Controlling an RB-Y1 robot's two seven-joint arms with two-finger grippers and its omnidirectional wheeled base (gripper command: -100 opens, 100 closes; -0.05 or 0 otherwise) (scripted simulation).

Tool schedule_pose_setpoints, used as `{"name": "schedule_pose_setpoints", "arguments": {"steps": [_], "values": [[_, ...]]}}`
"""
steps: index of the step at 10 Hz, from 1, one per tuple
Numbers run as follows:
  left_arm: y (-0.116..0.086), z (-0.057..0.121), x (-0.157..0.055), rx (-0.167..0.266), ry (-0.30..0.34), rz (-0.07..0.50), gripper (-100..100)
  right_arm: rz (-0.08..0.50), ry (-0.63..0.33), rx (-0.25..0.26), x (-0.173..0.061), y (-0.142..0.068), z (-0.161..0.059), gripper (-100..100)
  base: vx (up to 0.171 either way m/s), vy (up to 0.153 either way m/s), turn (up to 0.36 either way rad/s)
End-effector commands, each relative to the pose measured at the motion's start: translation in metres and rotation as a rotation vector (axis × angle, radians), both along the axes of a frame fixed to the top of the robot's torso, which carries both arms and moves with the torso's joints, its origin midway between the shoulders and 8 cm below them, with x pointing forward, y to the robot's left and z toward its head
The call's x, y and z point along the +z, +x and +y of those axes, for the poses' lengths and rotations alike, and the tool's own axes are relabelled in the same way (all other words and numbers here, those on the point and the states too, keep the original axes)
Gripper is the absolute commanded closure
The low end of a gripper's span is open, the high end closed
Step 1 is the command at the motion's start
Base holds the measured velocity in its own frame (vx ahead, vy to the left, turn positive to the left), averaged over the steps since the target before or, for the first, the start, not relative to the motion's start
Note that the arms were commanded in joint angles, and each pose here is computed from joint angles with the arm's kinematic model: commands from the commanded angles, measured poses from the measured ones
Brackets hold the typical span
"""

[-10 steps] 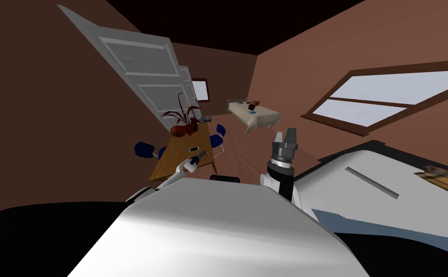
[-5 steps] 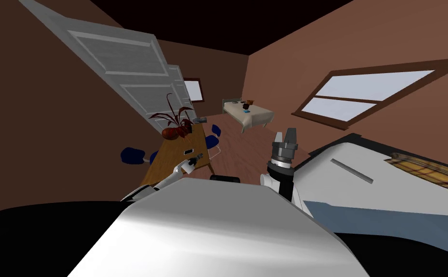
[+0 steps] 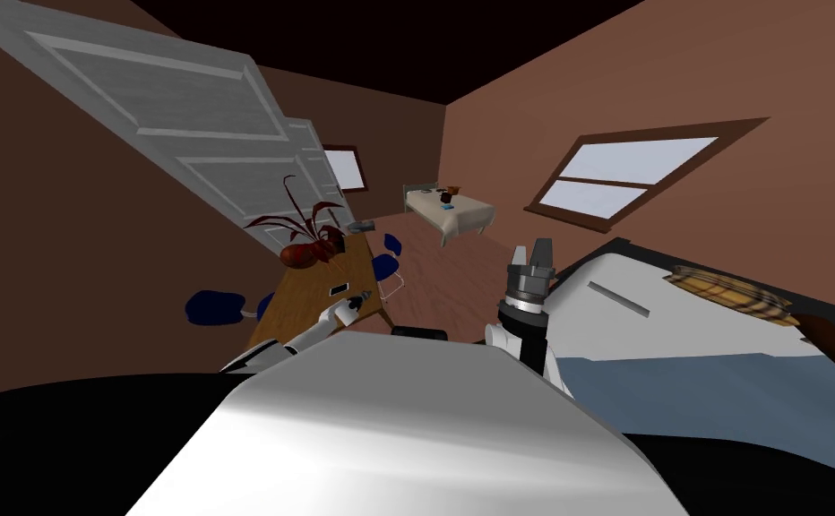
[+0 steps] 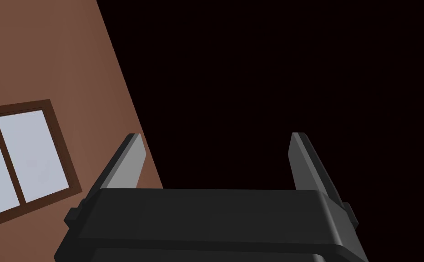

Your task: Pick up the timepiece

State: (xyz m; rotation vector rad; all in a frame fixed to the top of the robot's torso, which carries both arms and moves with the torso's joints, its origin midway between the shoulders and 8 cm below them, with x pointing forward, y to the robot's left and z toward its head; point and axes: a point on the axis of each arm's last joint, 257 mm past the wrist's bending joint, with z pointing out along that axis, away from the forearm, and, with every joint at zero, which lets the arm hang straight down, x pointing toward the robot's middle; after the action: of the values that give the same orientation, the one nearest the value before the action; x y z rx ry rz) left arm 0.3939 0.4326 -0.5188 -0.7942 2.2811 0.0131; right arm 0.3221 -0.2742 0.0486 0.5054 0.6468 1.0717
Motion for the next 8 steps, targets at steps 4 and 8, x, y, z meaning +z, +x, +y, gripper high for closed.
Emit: {"name": "schedule_pose_setpoints", "arguments": {"steps": [4, 8], "values": [[0.006, 0.011, -0.001, 0.031, 0.005, -0.007, -100, 0.000, 0.000, 0.000, 0.000, 0.000, 0.000, 0, -0.011, 0.002, -0.077], [0.010, 0.025, -0.006, 0.077, 0.008, -0.011, -100, 0.000, 0.000, 0.000, 0.000, 0.000, 0.000, 0, -0.046, 0.027, -0.111]]}}
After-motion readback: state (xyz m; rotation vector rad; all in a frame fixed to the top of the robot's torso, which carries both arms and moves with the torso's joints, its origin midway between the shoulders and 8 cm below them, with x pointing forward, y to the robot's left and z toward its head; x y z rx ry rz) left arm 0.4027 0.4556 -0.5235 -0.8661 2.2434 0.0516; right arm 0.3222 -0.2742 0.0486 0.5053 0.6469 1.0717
